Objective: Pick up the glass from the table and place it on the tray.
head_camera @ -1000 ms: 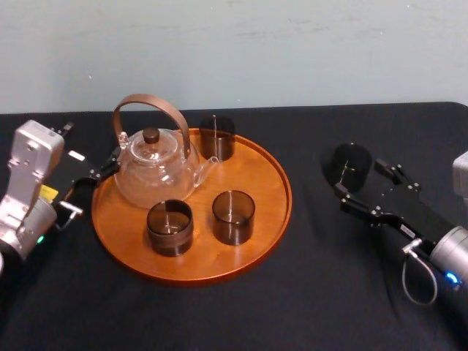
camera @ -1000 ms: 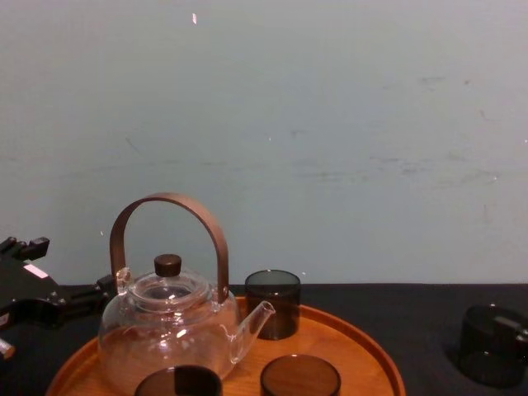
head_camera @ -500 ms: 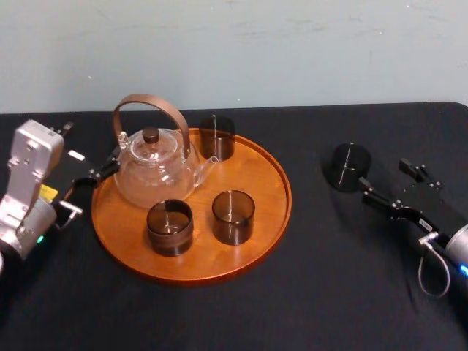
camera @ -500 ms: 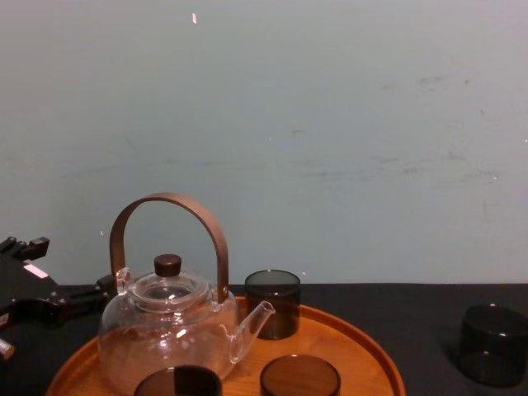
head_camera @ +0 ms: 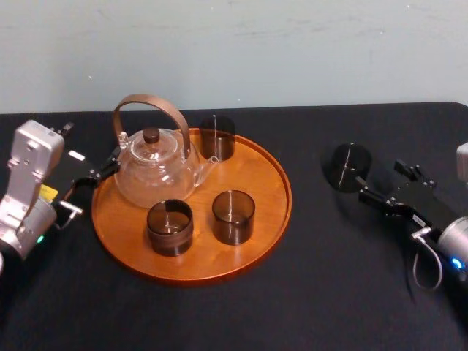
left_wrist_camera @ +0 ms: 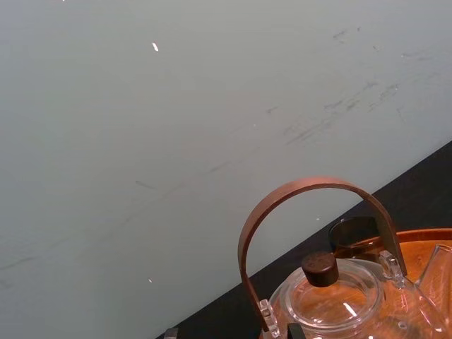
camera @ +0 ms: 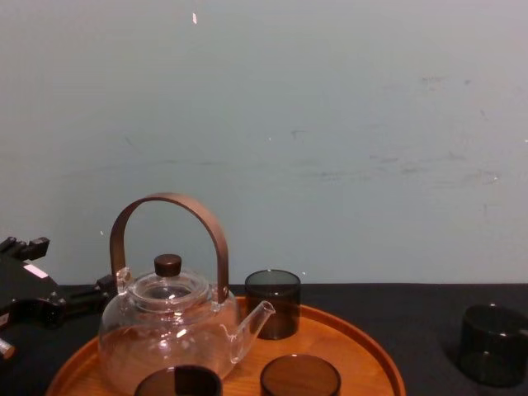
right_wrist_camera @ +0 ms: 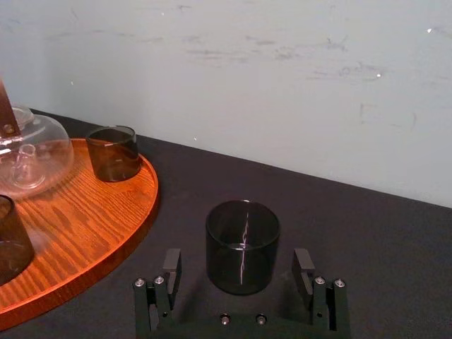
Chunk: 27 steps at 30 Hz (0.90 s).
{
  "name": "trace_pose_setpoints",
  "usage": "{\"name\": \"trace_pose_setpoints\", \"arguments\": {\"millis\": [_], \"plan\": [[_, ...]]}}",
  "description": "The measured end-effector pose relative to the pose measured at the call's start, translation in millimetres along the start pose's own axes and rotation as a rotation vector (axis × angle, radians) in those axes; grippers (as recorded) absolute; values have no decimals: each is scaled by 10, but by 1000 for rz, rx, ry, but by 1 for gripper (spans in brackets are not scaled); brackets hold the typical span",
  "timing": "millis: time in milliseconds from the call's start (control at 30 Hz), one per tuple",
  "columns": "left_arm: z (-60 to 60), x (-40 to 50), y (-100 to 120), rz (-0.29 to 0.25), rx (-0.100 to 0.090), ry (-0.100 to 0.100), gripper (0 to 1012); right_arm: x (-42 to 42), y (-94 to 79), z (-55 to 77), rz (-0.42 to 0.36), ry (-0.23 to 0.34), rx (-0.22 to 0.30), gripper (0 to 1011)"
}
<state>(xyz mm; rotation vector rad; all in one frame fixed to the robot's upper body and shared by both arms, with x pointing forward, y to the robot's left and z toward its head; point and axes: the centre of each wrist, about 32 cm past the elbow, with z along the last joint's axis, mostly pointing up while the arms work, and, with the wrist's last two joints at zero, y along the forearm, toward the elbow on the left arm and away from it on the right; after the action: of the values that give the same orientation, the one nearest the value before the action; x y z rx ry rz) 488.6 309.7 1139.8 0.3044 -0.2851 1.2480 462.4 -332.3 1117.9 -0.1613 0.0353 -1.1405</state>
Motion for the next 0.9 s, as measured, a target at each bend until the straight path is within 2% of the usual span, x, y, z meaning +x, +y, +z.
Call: {"name": "trace_pose_setpoints", "arguments": {"millis": [533, 900], "plan": [[0, 0, 0, 0, 0, 0, 1001, 81, 292, -21, 7, 0, -40, 1002], [0, 0, 0, 0, 0, 0, 1002, 150, 491, -47, 10, 3, -46, 1002]]}}
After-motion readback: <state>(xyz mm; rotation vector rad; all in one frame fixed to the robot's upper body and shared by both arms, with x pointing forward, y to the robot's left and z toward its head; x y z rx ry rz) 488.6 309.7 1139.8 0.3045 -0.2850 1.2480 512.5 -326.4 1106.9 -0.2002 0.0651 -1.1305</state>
